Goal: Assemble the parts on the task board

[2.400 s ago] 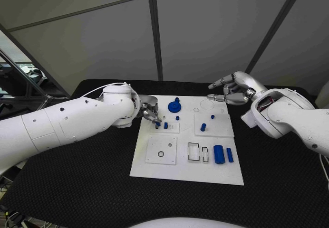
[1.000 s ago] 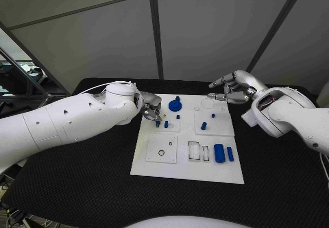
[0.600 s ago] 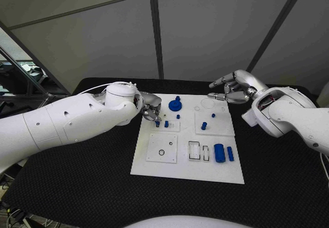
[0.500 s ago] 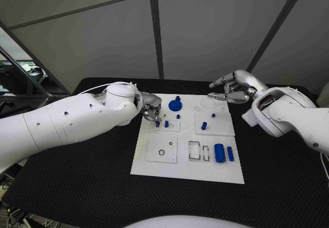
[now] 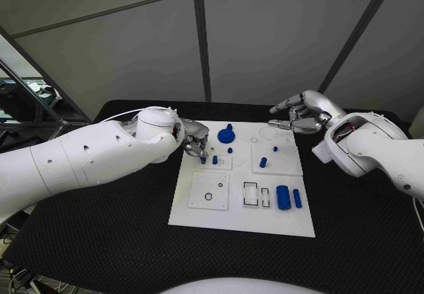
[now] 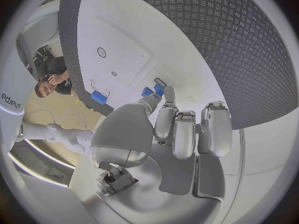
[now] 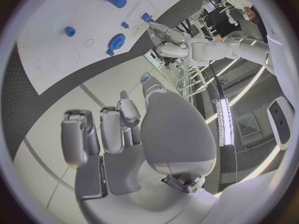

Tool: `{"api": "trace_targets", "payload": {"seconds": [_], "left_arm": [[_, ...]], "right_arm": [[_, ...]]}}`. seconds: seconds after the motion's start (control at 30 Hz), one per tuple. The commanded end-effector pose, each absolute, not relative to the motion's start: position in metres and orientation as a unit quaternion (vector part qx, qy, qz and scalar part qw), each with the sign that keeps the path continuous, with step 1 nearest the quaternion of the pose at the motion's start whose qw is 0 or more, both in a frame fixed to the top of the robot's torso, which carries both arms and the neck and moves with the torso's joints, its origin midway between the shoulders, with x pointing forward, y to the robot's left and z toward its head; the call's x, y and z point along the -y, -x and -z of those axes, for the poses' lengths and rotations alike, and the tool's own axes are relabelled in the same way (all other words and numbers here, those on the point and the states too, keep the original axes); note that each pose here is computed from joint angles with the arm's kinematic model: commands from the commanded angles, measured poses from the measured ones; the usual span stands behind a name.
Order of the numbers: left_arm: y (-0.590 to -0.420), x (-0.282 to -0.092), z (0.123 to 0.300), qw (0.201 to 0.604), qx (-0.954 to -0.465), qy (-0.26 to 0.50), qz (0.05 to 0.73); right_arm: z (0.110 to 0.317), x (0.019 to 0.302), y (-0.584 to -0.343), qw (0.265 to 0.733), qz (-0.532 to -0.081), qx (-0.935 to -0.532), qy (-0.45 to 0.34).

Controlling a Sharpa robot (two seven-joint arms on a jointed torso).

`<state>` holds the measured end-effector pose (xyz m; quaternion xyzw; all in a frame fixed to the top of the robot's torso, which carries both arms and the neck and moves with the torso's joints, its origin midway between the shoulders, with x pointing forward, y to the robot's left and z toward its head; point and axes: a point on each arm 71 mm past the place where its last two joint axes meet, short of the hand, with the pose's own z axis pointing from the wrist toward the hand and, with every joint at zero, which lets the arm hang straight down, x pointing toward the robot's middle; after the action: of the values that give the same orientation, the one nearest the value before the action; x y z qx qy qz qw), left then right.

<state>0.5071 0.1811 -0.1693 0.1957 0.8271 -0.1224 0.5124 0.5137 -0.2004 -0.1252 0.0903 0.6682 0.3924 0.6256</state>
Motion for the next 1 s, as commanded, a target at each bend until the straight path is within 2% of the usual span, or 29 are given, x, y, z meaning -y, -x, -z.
{"api": "trace_targets", "payload": {"seconds": [0.03,1.0], "left_arm": [[-0.5066,-0.1798,0.1683,0.517,-0.821,-0.206,0.125],[-0.504,-0.1753,0.1704,0.528,-0.806,-0.231,0.132]], "right_arm": [[0.1237,0.199,-0.5136,0.625,-0.397,-0.667,-0.086],[0.1241,0.1991,-0.514,0.624,-0.397,-0.667,-0.086]]}}
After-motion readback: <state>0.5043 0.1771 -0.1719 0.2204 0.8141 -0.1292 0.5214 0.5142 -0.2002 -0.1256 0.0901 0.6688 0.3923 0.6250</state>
